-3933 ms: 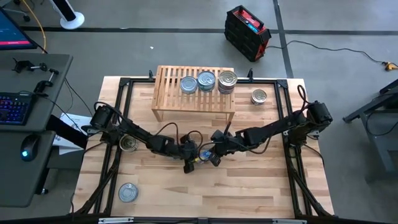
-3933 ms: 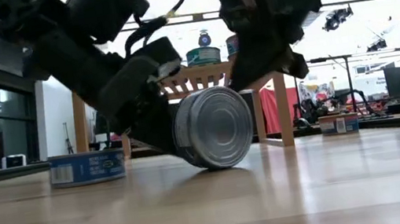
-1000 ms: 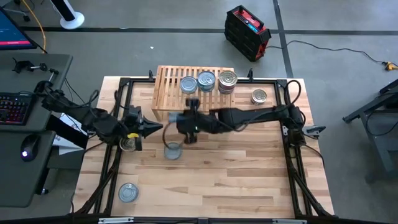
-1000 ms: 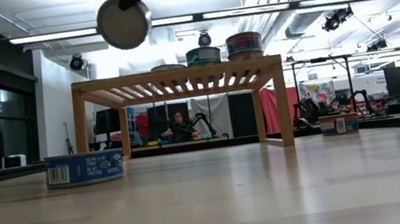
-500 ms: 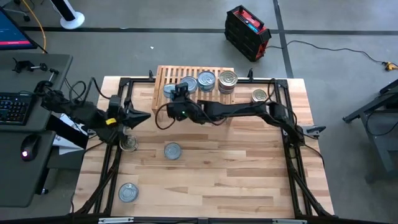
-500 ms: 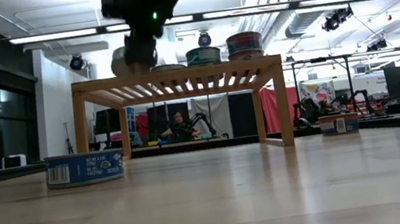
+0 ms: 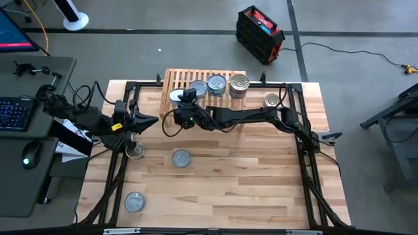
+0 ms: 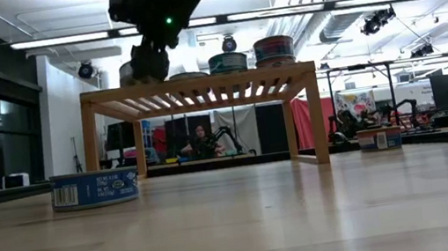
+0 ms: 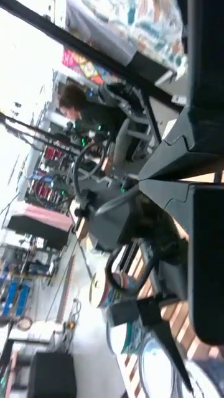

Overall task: Stack canned seafood by type on shelf
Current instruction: Put the blue tuna can on the shelf

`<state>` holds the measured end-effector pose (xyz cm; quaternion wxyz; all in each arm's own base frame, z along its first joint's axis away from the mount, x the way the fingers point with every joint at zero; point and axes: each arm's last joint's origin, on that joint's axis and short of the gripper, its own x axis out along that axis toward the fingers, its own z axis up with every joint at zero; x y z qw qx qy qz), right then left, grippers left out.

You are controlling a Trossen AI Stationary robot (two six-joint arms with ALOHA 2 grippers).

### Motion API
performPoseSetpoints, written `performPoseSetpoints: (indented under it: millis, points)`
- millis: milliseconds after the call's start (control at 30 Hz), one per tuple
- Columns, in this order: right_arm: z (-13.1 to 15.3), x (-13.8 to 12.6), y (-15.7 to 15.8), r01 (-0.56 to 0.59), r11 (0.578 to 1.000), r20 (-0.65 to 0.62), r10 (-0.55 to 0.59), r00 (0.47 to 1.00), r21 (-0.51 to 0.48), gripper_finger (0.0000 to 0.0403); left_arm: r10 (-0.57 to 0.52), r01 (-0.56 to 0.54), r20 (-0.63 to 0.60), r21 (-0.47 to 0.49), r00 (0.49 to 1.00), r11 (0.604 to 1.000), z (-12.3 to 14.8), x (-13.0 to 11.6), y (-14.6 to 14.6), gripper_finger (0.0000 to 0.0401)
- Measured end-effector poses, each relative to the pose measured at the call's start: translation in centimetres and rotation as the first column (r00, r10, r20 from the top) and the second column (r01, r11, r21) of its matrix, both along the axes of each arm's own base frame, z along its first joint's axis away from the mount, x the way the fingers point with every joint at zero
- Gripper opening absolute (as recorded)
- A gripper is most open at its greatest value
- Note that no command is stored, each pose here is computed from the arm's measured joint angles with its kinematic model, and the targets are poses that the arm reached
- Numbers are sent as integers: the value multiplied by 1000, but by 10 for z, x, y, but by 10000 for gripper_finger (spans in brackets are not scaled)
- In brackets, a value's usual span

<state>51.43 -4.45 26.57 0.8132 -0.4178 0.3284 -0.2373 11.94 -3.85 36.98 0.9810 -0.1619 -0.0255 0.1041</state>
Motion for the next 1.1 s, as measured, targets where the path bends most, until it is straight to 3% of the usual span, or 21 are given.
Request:
performPoseSetpoints:
  millis: [167, 333, 533, 667, 767, 867, 1000, 1033, 1100]
  points:
    - [2, -1, 0, 21, 999, 3, -22, 1000, 45, 246, 67, -67, -3, 4, 998, 998, 0, 0, 2, 1]
    - [30, -5, -8, 8, 969, 69, -26, 997, 247, 247, 107, -107, -3, -4, 994, 994, 0, -1, 3, 1]
    - [55, -17, -20, 6, 903, 49, -30, 998, 430, 248, 157, -157, -24, 9, 987, 988, -3, -1, 5, 1]
    - [74, -30, -15, -14, 828, 10, 11, 1000, 561, 247, 233, -231, -148, 30, 961, 973, -19, 7, 6, 1]
    - [82, -48, -9, 8, 800, -36, 17, 999, 599, 237, 270, -276, -278, 18, 922, 961, -38, 24, 6, 1]
    - [97, -71, -2, 85, 787, -103, -27, 994, 611, 190, 264, -278, -385, 19, 884, 960, -55, 47, 6, 1]
    - [113, -102, 5, 187, 734, -188, -82, 979, 653, 59, 299, -293, -448, 83, 842, 952, -68, 74, 18, 1]
    - [116, -109, 7, 208, 721, -210, -89, 974, 661, 30, 274, -273, -462, 70, 844, 960, -69, 80, 24, 1]
    - [122, -123, 12, 259, 698, -249, -118, 961, 667, 16, 177, -204, -493, 0, 852, 979, -73, 89, 40, 1]
